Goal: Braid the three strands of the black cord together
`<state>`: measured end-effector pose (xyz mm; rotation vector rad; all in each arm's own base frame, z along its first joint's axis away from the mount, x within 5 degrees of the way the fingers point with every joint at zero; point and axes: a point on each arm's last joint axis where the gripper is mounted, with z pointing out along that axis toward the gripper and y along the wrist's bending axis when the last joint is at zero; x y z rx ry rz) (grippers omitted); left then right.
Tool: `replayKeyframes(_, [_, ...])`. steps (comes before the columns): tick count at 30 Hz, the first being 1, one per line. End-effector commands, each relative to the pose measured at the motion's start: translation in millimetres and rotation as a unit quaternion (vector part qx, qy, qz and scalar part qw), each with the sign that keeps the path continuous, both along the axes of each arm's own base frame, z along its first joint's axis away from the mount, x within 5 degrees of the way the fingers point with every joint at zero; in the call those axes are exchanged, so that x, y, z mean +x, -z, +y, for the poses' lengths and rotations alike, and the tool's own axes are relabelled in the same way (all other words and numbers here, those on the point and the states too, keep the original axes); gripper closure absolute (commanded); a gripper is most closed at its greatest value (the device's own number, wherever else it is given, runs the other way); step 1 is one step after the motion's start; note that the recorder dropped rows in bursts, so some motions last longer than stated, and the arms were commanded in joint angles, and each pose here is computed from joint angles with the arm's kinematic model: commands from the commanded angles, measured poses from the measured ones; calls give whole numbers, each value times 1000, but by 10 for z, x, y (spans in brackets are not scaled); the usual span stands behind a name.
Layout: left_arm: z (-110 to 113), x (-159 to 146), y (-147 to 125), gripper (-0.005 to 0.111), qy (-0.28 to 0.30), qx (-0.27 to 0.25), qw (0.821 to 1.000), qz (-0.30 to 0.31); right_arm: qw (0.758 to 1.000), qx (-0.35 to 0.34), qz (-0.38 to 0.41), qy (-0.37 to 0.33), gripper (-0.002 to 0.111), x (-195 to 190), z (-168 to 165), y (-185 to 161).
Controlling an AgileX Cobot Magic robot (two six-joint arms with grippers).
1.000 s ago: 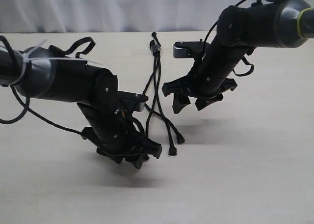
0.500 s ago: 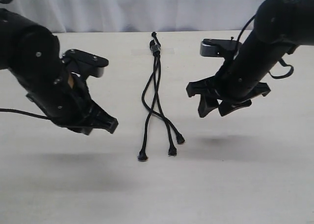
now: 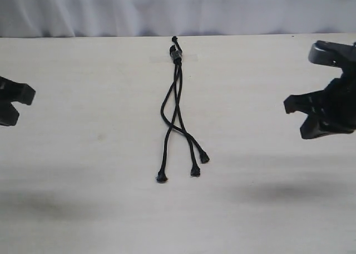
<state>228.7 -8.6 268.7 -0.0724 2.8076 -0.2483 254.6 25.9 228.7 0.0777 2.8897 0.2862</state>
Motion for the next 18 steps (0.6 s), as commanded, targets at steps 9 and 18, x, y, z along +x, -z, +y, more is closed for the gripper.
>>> replayKeyframes(9, [200,-932,-8,107,-56,-18,992,-115,993,-24,-114,8,104,-989,-122,-68])
replayKeyframes(18, [92,-1582,-103,107,-47,76,952,-294,912,-44,-407,36,104,-1660,-191,-487])
